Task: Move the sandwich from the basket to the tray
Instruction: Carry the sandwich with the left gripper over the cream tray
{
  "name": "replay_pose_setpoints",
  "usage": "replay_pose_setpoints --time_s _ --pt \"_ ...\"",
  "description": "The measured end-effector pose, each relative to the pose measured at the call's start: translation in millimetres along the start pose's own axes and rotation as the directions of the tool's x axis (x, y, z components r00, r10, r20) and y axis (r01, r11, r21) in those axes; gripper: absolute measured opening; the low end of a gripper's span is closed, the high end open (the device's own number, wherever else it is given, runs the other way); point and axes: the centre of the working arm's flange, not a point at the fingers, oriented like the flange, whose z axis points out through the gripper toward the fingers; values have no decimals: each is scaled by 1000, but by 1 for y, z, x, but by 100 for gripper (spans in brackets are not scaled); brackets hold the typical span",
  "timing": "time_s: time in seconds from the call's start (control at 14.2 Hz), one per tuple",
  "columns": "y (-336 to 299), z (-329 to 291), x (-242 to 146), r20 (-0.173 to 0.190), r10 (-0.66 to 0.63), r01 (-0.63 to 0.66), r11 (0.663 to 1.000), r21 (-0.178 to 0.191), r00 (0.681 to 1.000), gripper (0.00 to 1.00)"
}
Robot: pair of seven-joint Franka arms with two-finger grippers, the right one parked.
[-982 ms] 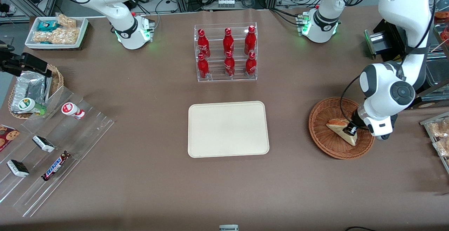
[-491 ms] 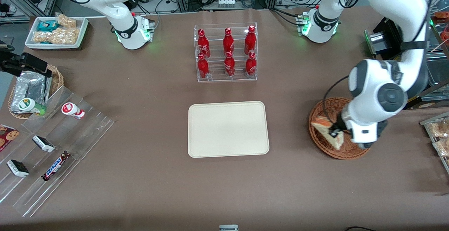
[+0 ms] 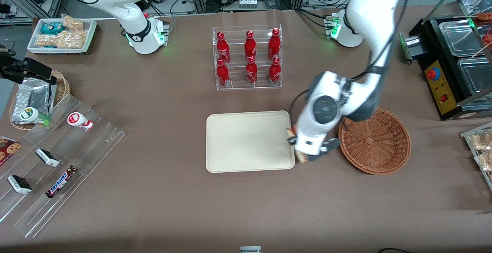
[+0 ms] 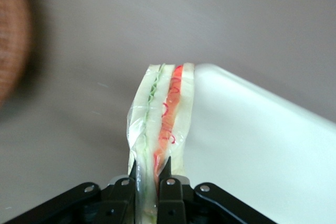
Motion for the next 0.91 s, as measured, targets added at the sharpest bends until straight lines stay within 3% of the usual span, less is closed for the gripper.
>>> replay_pose_setpoints --time_s 0.35,0.77,0.91 --pt "86 26 -65 -59 172 -176 982 -71 983 14" --pt "110 50 -101 -67 240 -245 967 -75 969 14" --pt "114 61 -106 -72 249 -254 964 -81 966 18"
